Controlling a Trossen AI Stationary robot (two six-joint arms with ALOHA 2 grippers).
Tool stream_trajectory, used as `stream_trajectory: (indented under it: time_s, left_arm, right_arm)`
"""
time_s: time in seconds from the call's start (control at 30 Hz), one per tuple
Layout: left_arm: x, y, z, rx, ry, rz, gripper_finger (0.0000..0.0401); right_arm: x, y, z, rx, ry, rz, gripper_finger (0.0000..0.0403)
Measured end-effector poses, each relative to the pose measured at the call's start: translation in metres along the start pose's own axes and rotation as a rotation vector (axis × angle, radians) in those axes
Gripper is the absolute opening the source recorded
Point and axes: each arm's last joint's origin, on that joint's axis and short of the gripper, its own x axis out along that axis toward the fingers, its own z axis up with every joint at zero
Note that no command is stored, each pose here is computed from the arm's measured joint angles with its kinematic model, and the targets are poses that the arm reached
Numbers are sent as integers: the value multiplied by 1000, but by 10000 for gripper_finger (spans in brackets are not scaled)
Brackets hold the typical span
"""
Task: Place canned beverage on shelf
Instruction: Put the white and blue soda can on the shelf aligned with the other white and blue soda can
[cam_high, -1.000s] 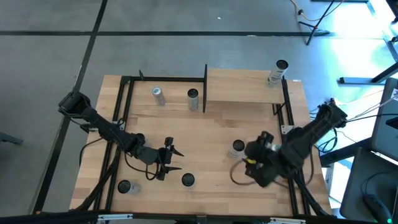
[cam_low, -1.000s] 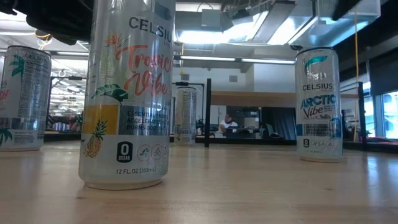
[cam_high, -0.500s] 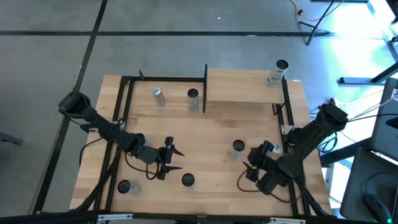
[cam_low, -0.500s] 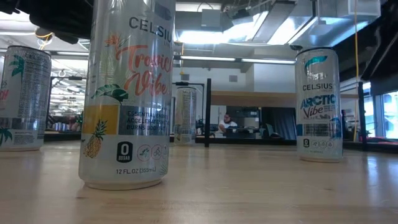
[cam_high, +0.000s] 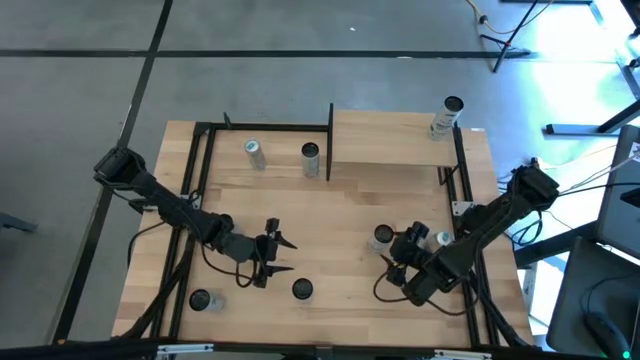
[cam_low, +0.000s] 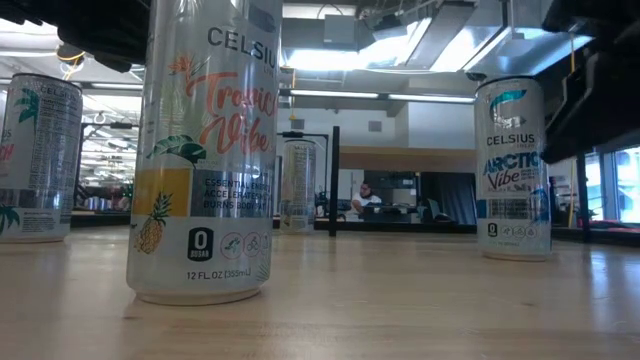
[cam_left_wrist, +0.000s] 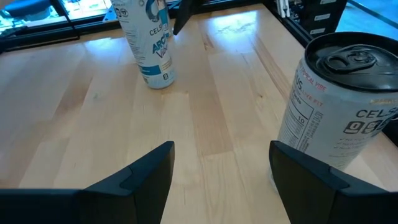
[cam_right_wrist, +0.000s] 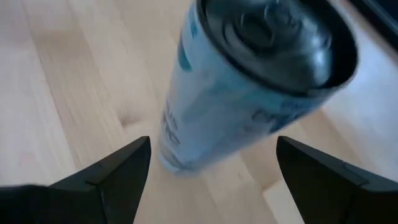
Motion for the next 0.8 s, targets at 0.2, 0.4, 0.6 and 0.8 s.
stream_trajectory:
  time_s: [0.2, 0.4, 0.6, 0.8]
  left_arm:
    - [0, 0, 0, -1, 0, 0, 247]
    - [0, 0, 0, -1, 1, 0, 247]
    - [0, 0, 0, -1, 1, 0, 247]
    - [0, 0, 0, -1, 1, 0, 247]
  right_arm:
    - [0, 1, 5, 15, -111, -31, 332]
    - [8, 3, 1, 81, -251, -38, 332]
    - [26, -6, -22, 182, -336, -53, 332]
    - [33, -9, -25, 214, -361, -52, 332]
